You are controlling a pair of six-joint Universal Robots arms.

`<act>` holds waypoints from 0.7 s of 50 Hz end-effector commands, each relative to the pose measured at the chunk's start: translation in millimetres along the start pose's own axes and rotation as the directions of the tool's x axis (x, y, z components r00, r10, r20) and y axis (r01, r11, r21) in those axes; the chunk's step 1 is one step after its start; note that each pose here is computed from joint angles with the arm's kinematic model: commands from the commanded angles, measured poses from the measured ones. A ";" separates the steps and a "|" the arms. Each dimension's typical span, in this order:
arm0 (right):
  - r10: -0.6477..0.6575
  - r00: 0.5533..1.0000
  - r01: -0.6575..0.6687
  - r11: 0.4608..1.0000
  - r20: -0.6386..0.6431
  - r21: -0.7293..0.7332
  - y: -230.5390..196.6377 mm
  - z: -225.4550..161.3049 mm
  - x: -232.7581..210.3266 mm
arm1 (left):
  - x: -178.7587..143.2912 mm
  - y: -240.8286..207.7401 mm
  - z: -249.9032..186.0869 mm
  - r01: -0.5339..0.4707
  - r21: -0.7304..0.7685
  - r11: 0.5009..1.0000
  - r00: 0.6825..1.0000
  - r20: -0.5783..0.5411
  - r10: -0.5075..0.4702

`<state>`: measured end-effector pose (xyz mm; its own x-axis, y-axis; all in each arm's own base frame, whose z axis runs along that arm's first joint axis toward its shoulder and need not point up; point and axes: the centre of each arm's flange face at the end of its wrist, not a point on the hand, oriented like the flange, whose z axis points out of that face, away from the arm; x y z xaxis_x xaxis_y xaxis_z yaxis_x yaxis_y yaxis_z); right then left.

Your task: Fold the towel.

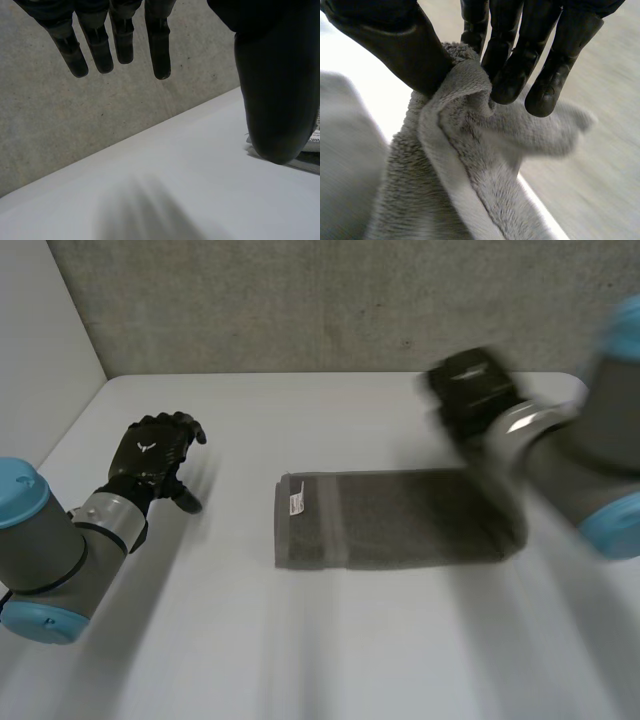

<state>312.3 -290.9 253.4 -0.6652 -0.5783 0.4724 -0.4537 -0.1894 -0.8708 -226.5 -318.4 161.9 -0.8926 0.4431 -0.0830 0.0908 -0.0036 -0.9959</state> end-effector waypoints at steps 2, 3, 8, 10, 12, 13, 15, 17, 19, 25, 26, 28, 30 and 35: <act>-0.030 0.971 0.032 0.999 0.237 -0.006 10.4 0.5 -124.4 | 0.4 0.5 -0.3 -0.001 -0.002 1.000 1.000 -0.001 0.001; -0.034 0.976 0.043 0.998 0.215 -0.040 19.7 4.5 -126.4 | 0.4 0.5 -0.3 -0.001 -0.002 1.000 1.000 -0.001 0.001; -0.054 0.990 0.069 0.992 0.132 -0.106 29.2 4.0 -114.7 | 0.4 0.5 -0.3 -0.001 -0.002 1.000 1.000 -0.001 0.001; -0.046 0.993 0.059 0.990 0.106 -0.126 32.1 3.6 -105.4 | 0.4 0.5 -0.3 -0.001 -0.002 1.000 1.000 -0.001 0.001; -0.029 0.998 0.040 0.983 0.064 -0.180 44.7 -1.6 -79.1 | 0.3 0.1 0.0 -0.001 0.000 1.000 1.000 -0.001 0.001; -0.029 0.998 0.040 0.983 0.063 -0.180 44.8 -1.7 -79.0 | 0.3 0.1 0.0 -0.001 0.000 1.000 1.000 -0.001 0.001; -0.012 1.000 0.017 0.973 0.027 -0.230 59.2 -12.4 -58.1 | 0.5 0.6 0.1 -0.001 -0.001 1.000 1.000 -0.003 0.001; 0.000 1.000 0.006 0.968 0.023 -0.249 66.1 -18.4 -51.5 | 0.5 0.6 0.1 -0.001 -0.001 1.000 1.000 -0.003 0.001; 0.012 1.000 -0.007 0.965 0.019 -0.261 73.8 -22.6 -44.8 | 0.6 1.6 -0.2 0.000 -0.004 1.000 1.000 -0.003 0.000; 0.048 0.998 -0.056 0.960 -0.036 -0.276 107.0 -29.9 -17.0 | 2.9 0.9 -0.6 -0.001 -0.002 1.000 1.000 -0.009 0.001; 0.054 0.998 -0.064 0.958 -0.042 -0.278 113.1 -30.8 -13.5 | 3.5 1.4 -0.7 -0.001 -0.004 1.000 1.000 -0.011 0.000; 0.060 0.997 -0.070 0.956 -0.044 -0.284 117.7 -31.7 -11.3 | 5.8 1.9 -1.1 0.000 -0.006 1.000 1.000 -0.020 0.000; 0.067 0.997 -0.077 0.953 -0.045 -0.294 121.3 -33.3 -10.6 | 9.0 1.1 -1.1 -0.004 -0.001 1.000 0.999 -0.037 0.004; 0.081 0.996 -0.092 0.945 -0.049 -0.313 128.7 -37.8 -12.3 | 25.9 -8.6 4.6 -0.005 0.040 0.999 0.992 -0.128 0.010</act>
<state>244.5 -280.5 148.0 -0.7212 -0.5510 0.4198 -0.5547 0.0963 -0.8265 -235.0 -314.2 161.3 -0.8737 0.4791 -0.0839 0.0915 -0.0074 -0.9958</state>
